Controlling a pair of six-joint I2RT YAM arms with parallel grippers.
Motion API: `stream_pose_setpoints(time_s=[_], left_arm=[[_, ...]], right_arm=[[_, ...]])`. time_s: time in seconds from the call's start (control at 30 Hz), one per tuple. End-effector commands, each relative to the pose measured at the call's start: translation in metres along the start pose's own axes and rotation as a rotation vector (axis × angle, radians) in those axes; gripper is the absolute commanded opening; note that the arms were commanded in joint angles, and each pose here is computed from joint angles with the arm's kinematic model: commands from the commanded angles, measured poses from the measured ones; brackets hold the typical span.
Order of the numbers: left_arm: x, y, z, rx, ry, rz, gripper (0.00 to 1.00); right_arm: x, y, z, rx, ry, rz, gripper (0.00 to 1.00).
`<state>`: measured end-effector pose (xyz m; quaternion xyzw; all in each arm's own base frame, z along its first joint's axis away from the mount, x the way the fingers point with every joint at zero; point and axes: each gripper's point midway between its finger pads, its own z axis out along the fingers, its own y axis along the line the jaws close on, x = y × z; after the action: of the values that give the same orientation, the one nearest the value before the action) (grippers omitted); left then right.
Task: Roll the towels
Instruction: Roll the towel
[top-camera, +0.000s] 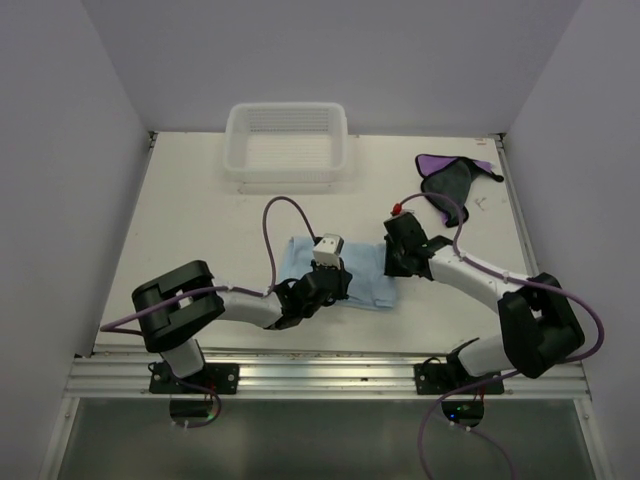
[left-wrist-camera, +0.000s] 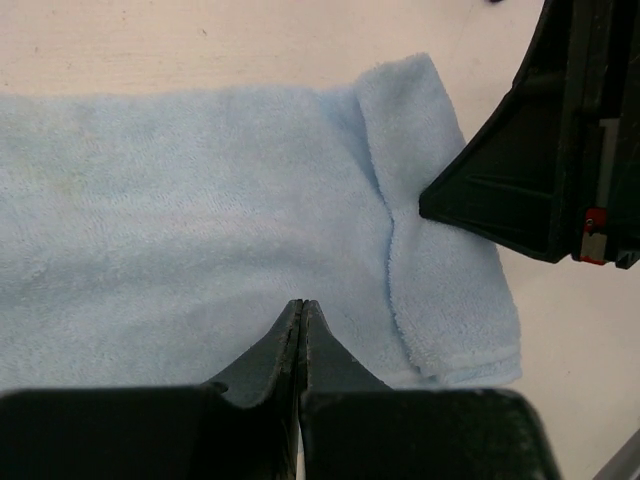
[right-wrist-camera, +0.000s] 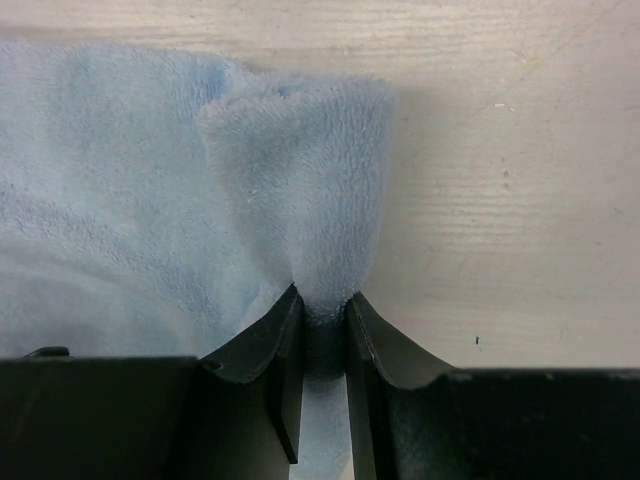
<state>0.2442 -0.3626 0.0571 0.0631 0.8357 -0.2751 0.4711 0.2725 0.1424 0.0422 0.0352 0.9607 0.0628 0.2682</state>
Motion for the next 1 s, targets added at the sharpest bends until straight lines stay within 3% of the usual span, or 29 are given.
stream_pose_setpoints(time_s=[0.0,0.5,0.83,0.97], left_arm=[[-0.02,-0.013,-0.006,0.041,-0.049,-0.024,0.0],[-0.026,-0.044,-0.007,0.18,-0.047,-0.037,0.01],[-0.018,-0.073,-0.022,0.271,-0.093,0.102,0.44],[-0.004,-0.081,-0.039,0.305,-0.131,0.18,0.71]], right_arm=[[-0.013,-0.007,-0.011,0.064,-0.031,-0.062,0.23],[-0.023,-0.008,-0.01,0.211,-0.012,-0.095,0.23],[-0.018,0.009,-0.004,0.203,0.045,-0.076,0.24],[-0.016,0.015,-0.006,0.181,0.059,-0.047,0.24]])
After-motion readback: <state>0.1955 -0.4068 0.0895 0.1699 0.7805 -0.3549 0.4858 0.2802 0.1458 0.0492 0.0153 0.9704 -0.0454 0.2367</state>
